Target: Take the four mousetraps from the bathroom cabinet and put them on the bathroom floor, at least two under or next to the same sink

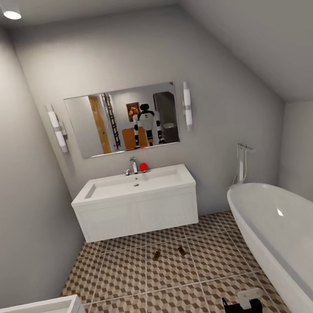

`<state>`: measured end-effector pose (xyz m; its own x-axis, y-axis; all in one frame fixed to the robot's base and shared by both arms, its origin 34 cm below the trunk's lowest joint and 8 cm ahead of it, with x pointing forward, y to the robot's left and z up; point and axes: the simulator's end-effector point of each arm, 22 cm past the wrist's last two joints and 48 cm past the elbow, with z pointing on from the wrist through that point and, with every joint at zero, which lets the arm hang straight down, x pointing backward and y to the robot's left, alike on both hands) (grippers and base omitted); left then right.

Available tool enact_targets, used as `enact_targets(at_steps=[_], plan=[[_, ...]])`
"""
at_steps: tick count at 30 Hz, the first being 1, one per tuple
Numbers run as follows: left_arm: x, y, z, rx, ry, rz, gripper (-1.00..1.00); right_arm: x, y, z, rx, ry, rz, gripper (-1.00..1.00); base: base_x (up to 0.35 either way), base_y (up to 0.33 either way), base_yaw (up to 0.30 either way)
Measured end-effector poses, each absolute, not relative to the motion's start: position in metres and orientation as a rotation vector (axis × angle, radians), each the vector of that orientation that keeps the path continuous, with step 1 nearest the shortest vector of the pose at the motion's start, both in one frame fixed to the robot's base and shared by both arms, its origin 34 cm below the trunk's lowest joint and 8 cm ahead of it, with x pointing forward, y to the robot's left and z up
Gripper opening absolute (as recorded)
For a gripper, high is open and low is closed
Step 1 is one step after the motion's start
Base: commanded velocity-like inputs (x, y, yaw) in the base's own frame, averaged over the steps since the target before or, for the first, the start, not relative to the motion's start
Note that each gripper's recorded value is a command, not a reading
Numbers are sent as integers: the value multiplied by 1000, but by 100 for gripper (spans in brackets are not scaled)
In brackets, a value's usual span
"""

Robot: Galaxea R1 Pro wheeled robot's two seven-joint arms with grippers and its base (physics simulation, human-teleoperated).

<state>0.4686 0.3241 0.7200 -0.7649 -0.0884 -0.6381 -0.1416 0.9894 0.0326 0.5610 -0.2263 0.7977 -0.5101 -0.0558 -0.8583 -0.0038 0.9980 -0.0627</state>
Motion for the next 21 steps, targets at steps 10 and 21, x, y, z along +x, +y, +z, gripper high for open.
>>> enact_targets(at_steps=[10,21], plan=[[469,325,720,-161,2445,106,100,561,-230,798,-42,2105,-70,100,0,0,0],[469,326,720,-161,2445,108,100,561,-231,797,-42,2106,-73,100,0,0,0]])
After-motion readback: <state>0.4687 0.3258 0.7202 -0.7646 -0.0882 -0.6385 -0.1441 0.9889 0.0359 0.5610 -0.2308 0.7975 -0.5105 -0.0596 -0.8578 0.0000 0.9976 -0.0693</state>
